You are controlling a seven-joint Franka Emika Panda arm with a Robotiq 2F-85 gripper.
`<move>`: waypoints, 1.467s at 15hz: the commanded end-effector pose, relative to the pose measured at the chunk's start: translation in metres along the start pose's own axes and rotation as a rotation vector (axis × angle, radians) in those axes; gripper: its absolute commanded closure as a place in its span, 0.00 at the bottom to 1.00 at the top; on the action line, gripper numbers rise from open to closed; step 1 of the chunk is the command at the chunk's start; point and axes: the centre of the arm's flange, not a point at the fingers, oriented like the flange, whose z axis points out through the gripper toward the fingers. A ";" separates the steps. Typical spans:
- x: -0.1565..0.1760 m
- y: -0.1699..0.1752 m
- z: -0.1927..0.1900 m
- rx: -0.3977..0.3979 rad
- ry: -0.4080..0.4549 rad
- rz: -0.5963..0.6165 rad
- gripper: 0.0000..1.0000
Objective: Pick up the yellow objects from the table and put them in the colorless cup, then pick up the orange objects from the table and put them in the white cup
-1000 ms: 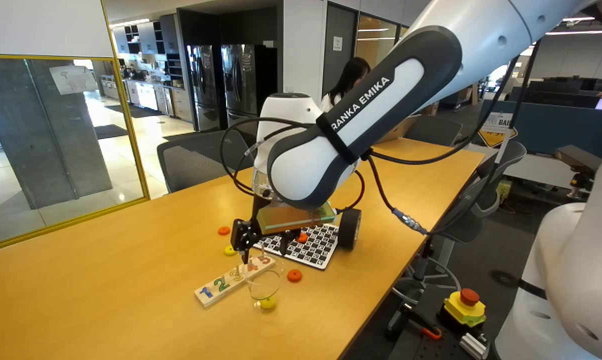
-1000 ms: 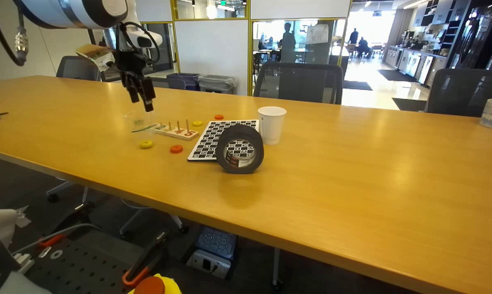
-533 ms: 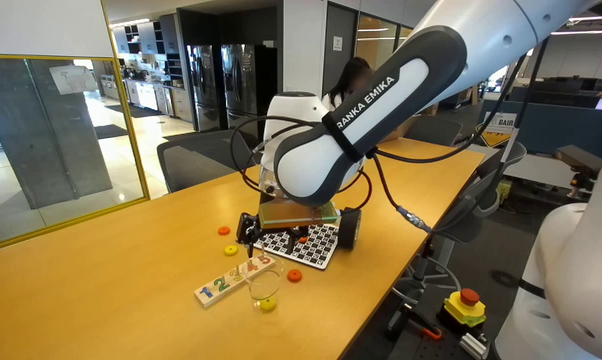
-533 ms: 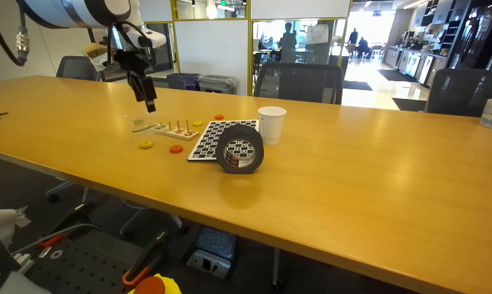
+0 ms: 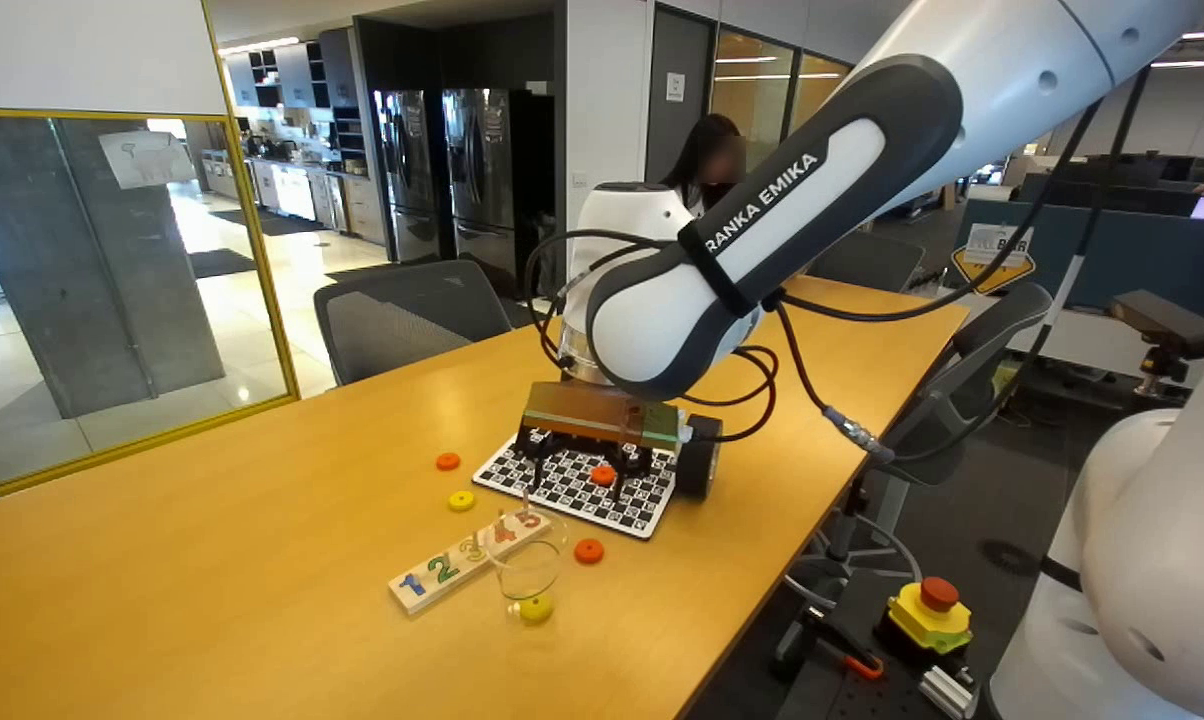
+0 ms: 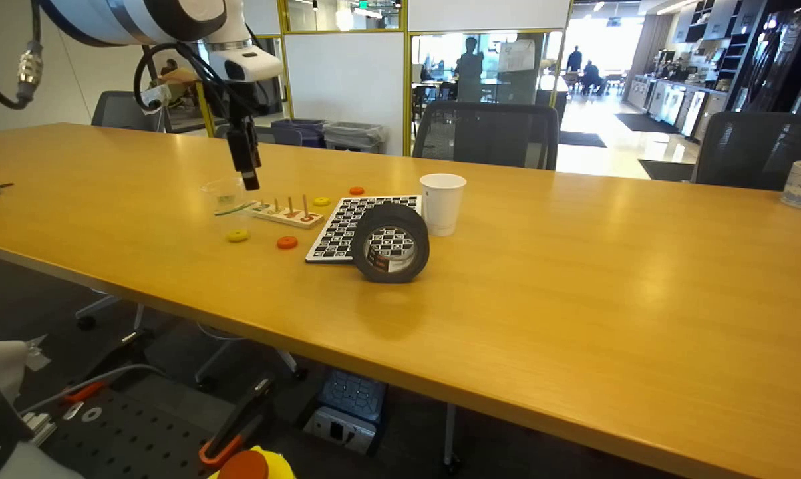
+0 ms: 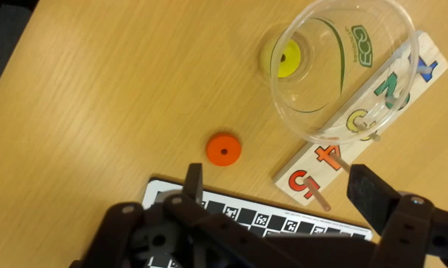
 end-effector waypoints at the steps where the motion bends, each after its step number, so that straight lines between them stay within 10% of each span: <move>1: 0.012 0.009 0.002 -0.019 0.044 0.196 0.00; 6: 0.037 0.014 0.032 -0.106 0.068 0.405 0.00; 22: 0.068 0.006 0.126 -0.094 -0.105 0.422 0.00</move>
